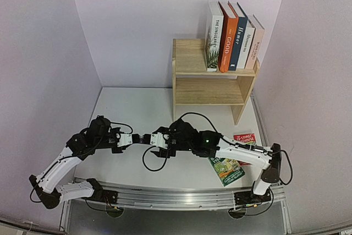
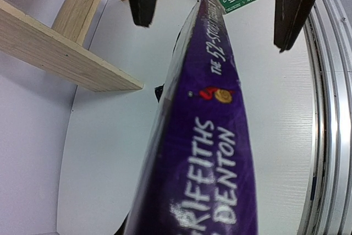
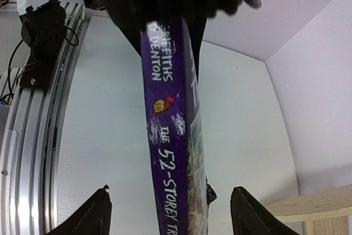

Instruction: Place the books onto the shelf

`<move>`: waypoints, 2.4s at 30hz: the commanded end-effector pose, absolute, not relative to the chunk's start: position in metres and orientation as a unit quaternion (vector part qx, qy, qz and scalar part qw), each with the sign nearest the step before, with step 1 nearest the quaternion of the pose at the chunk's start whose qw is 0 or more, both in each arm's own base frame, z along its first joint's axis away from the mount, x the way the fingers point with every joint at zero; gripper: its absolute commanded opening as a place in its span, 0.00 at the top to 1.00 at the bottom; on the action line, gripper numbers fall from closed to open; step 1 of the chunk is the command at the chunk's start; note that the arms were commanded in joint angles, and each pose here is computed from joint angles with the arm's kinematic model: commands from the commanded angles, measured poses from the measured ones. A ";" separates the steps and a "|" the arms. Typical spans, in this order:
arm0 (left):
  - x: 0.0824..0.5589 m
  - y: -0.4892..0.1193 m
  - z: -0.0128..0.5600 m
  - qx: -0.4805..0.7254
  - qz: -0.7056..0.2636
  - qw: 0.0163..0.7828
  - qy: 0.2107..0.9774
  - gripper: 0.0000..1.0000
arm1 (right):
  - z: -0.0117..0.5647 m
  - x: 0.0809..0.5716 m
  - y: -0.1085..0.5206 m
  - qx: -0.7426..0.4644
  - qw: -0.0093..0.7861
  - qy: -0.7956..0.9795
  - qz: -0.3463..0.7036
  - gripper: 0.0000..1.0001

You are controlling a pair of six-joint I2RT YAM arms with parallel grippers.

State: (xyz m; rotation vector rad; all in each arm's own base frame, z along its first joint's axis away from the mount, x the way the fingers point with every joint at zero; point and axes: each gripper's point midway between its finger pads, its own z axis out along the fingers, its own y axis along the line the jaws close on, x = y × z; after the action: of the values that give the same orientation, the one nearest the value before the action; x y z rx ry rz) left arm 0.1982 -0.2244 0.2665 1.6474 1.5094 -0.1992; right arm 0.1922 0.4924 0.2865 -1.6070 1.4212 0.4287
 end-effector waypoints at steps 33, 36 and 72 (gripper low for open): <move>0.228 -0.198 0.323 0.502 -0.037 0.569 0.651 0.00 | 0.385 0.307 0.292 -0.588 0.465 0.638 -0.176 1.00; 0.228 -0.198 0.324 0.505 -0.033 0.569 0.648 0.00 | 0.398 0.328 0.280 -0.588 0.463 0.625 -0.221 1.00; 0.231 -0.197 0.303 0.513 -0.035 0.545 0.662 0.00 | 0.245 0.452 0.266 -0.695 0.392 0.548 -0.250 1.00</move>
State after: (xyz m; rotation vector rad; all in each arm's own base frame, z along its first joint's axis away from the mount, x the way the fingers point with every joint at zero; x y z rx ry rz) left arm 0.2292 -0.1973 0.3072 1.2376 1.5595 -0.0678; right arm 0.4439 0.2539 0.2442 -1.7043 1.4486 -0.7271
